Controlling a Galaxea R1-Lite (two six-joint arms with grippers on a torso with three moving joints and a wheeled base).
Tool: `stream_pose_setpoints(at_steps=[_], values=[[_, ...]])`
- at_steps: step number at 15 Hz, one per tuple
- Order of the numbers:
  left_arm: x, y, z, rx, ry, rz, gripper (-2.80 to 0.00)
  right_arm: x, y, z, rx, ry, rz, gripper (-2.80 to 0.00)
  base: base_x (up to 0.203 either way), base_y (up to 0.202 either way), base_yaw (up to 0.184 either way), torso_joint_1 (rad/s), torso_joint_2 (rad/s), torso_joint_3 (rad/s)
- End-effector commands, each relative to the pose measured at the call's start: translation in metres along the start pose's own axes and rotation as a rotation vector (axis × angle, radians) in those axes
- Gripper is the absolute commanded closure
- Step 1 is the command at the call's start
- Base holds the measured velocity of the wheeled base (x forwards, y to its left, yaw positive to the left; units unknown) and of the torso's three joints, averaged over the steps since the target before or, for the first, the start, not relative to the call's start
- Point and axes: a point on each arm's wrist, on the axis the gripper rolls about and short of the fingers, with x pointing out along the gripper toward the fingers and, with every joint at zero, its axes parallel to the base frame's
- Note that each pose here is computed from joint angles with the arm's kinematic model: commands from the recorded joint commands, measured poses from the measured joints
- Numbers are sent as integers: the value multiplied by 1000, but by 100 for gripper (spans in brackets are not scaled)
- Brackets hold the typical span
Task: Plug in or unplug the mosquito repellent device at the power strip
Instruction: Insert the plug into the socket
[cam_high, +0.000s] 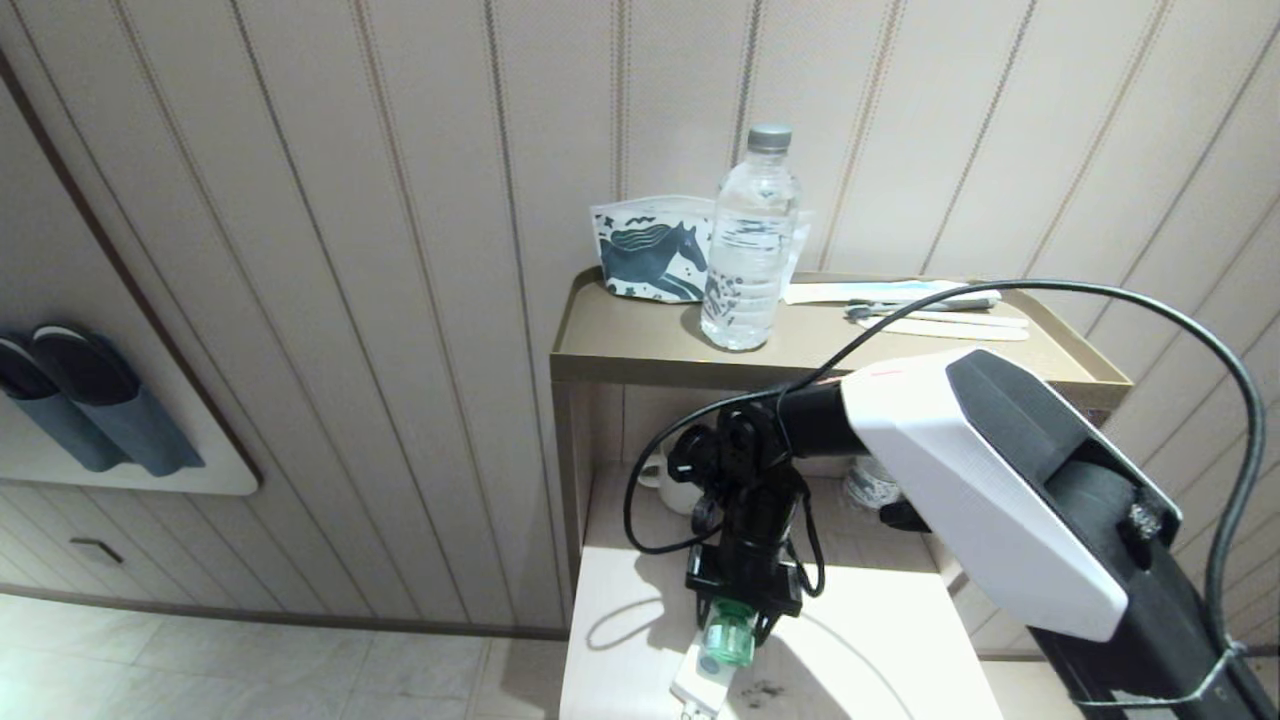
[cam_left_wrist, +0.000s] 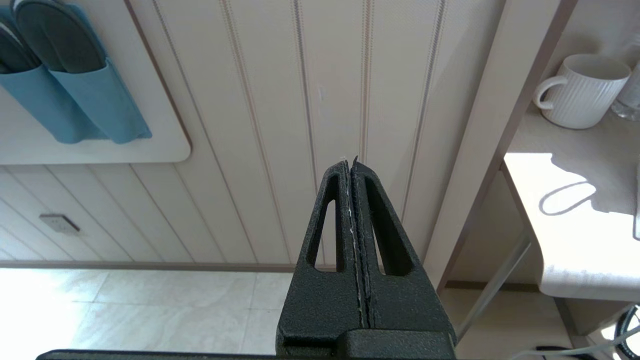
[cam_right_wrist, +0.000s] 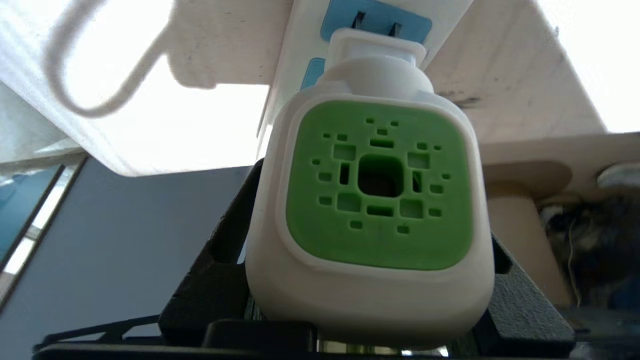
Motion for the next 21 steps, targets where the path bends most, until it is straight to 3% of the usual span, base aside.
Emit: stream_pose_setpoints(at_steps=[1,9,18,21], values=[[0,0,0,1,-1,0,0,8,0,2,24,20,-21,0,0,0,0,0,0,0],[0,0,0,1,-1,1,0,6,-8,8,79,27,-28,0,0,0,0,0,0,0],[0,0,0,1,-1,1,0,7,-24,20,224,48,-53,0,0,0,0,0,0,0],[0,0,0,1,-1,-1,0,7,-23,19,226,46,-56,0,0,0,0,0,0,0]])
